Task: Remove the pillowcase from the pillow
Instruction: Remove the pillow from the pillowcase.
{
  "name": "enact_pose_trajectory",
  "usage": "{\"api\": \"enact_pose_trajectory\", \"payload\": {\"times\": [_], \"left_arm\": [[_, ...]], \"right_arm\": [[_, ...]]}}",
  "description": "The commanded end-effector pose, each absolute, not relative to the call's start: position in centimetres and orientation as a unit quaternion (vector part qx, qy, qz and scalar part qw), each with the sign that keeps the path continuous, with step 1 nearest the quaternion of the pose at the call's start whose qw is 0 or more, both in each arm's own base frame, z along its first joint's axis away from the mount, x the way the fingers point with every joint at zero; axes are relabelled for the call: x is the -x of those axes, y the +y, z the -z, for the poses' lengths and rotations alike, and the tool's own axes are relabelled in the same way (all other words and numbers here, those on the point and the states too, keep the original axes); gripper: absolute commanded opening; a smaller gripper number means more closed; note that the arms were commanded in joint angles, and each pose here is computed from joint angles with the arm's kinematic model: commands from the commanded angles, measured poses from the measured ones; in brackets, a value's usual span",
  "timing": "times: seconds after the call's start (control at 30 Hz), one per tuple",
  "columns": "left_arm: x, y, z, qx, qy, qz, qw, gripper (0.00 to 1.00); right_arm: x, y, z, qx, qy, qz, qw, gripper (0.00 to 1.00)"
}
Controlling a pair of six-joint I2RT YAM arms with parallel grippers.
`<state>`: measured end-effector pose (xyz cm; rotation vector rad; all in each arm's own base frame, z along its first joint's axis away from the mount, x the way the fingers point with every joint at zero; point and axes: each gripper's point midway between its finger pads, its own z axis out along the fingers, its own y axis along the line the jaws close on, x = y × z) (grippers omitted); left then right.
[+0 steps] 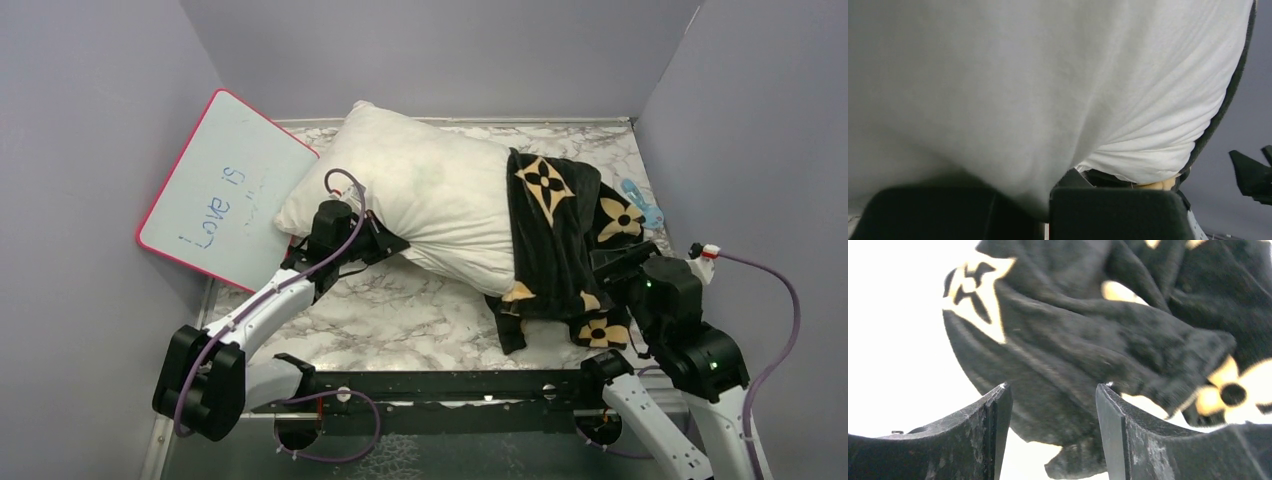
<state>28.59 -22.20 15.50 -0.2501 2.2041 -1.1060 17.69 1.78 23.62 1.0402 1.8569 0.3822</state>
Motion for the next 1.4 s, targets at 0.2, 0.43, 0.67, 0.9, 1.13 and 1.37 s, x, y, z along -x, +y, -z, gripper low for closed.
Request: {"api": "enact_pose_trajectory", "payload": {"times": [0.2, 0.43, 0.67, 0.9, 1.13, 1.37], "left_arm": [[-25.4, -20.9, -13.3, 0.049, 0.862, 0.389, 0.322, 0.00], [-22.8, -21.6, -12.9, 0.000, 0.869, 0.390, 0.305, 0.00], [-22.5, -21.3, -17.3, -0.036, 0.861, 0.384, 0.331, 0.47], [-25.6, -23.0, -29.4, -0.108, 0.803, 0.405, 0.423, 0.78], [-33.7, -29.2, -32.0, -0.215, 0.782, 0.419, 0.409, 0.90], [-40.8, -36.4, -27.4, -0.336, 0.761, 0.436, 0.343, 0.95]], "right_arm": [[-23.9, 5.2, -30.5, -0.197, 0.815, -0.126, 0.530, 0.73], [-31.8, 9.4, -26.0, -0.135, 0.872, -0.108, 0.458, 0.85], [-32.8, 12.1, -18.8, -0.098, 0.917, -0.127, 0.366, 0.53], [-29.5, 12.0, -15.8, -0.086, 0.916, -0.153, 0.361, 0.38], [-27.2, 12.4, -13.5, -0.096, 0.919, -0.180, 0.338, 0.37], [-25.1, 13.7, -12.0, -0.100, 0.908, -0.237, 0.331, 0.37]]}}
